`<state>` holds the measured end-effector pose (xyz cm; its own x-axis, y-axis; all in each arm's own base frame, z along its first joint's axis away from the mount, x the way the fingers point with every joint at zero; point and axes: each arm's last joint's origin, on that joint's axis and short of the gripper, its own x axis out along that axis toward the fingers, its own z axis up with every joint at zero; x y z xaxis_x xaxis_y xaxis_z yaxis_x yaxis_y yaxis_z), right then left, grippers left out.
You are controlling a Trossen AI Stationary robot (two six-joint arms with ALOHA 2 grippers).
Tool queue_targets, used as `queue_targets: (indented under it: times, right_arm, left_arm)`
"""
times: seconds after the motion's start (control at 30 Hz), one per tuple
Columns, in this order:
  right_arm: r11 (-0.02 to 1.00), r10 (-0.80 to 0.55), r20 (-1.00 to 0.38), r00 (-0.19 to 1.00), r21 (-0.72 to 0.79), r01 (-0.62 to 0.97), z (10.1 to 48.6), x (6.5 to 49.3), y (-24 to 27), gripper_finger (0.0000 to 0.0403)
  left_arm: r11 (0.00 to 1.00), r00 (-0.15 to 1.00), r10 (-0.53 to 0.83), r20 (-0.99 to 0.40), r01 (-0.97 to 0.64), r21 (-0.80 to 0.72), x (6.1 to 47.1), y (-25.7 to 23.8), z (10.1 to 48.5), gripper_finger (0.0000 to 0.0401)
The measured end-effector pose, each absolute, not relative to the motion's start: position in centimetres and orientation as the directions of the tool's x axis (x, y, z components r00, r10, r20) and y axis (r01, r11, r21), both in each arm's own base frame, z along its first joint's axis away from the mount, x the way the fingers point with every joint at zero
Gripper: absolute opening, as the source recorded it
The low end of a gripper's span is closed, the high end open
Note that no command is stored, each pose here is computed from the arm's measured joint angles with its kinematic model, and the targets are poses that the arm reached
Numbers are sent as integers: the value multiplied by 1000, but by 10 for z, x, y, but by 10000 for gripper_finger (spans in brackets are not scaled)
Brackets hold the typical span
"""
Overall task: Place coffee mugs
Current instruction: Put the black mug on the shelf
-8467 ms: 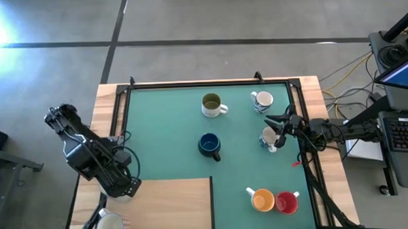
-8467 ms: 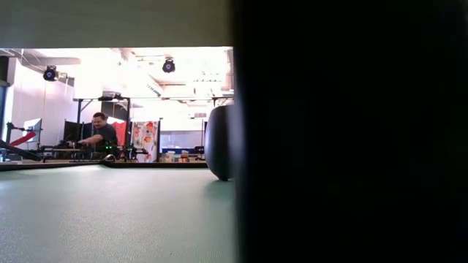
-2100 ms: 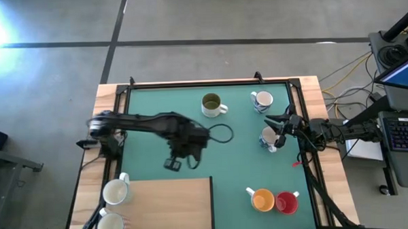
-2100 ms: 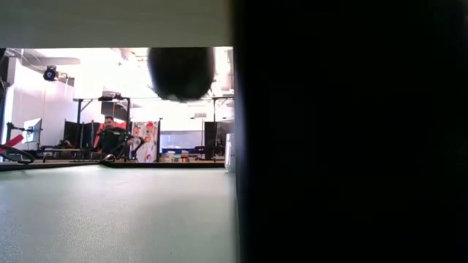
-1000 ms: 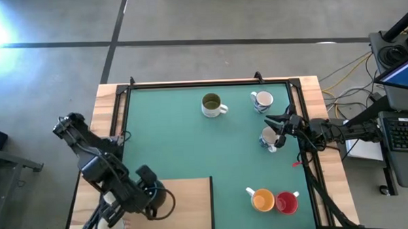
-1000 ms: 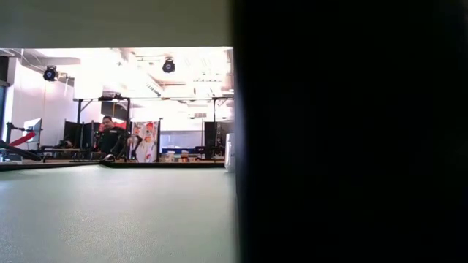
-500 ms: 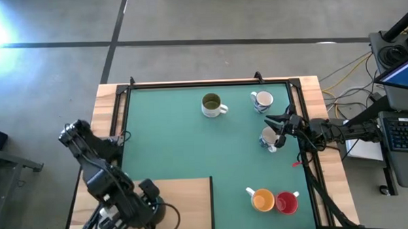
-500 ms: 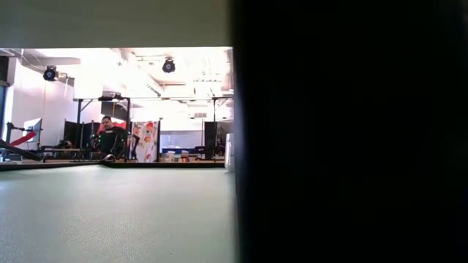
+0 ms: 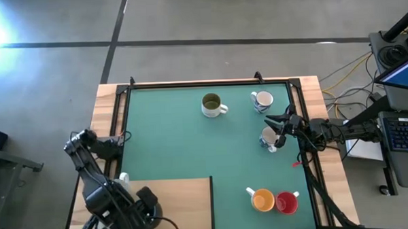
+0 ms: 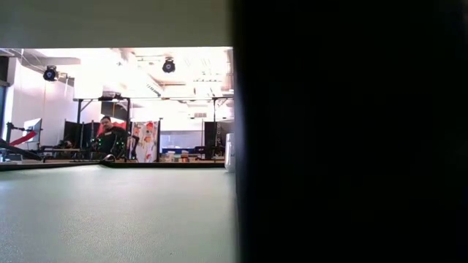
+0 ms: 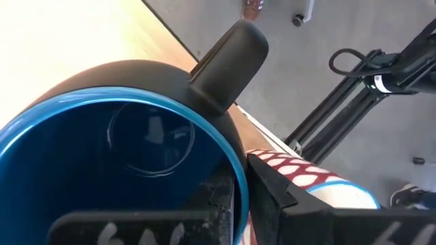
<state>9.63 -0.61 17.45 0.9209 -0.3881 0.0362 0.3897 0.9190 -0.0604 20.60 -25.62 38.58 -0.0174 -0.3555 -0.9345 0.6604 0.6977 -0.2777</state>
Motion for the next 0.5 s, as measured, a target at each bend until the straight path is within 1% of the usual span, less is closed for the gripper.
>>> queue_targets:
  times: [0.3, 0.5]
  right_arm:
    - [919, -388, 36, 921, -60, 390, 175, 96, -6, 82]
    - [919, -388, 36, 921, -60, 389, 175, 96, -6, 82]
  left_arm:
    - [681, -3, -387, -922, 673, -288, 198, -270, 385, 7]
    - [682, 12, -372, -928, 681, -265, 197, -274, 379, 7]
